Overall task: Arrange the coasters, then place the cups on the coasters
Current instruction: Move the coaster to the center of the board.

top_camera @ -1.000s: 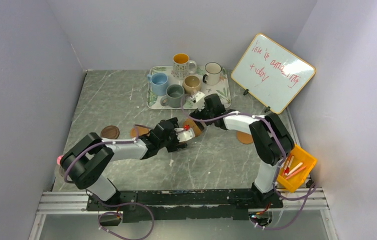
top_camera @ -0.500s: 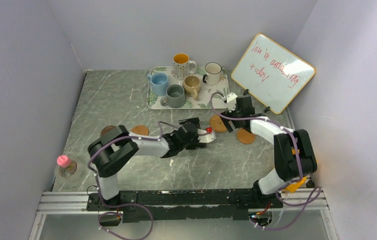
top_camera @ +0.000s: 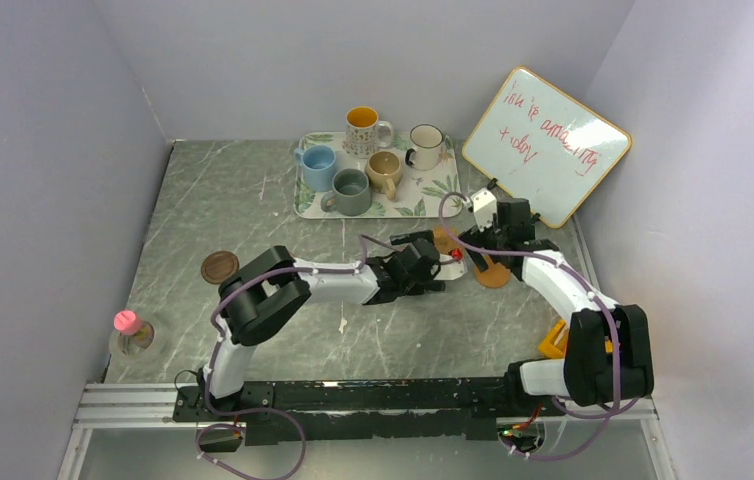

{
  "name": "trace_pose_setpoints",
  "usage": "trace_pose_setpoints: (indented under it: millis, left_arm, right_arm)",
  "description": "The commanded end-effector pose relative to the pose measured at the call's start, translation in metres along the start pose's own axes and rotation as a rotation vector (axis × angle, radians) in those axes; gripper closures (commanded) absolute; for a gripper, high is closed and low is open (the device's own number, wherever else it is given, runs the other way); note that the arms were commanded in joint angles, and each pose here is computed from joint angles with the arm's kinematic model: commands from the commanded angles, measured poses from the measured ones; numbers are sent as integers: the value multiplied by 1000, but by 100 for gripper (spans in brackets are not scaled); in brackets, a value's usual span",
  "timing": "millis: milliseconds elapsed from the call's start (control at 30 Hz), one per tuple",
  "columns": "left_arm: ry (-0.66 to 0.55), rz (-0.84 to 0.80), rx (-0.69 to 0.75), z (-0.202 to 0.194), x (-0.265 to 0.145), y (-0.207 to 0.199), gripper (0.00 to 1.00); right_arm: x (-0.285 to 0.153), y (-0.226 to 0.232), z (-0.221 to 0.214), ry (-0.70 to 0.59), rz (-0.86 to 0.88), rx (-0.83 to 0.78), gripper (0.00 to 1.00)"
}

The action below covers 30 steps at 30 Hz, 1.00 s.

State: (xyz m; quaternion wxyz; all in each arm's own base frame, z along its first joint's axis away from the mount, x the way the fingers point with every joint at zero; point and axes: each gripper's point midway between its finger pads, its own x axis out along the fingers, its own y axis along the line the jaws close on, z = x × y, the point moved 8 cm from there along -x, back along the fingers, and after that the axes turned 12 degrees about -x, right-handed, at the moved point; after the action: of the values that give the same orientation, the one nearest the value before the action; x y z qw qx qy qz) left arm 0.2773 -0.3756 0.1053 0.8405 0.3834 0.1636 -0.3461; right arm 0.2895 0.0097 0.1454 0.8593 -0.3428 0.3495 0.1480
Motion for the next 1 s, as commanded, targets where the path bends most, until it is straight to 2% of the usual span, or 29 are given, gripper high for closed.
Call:
trace_pose_setpoints:
  millis: [0,100,200,433,667,800,967]
  left_arm:
    - [-49,-104,-96,18,-40,21,0]
    - [-76,-114,-168,20,-66,56,0]
    - [-85,-68,-209,7,-89,89,0]
    - [-24,90,-351,-74,-141,150,0]
    - [8,222,-455,-145,-185,167,0]
    - [5,267,-482,-170,-197,164,0]
    - [-14,333,-507,-184,-204,165,0]
  right_arm:
    - [-4,12,-21,57,40,-98,1]
    - [-3,18,-29,76,57,-122,1]
    - [-1,23,-37,95,79,-151,1]
    - [8,36,-48,114,145,-203,1]
    - [4,66,-48,96,202,-341,2]
    - [-9,92,-46,53,277,-451,1]
    - [-26,109,-40,-12,388,-509,1]
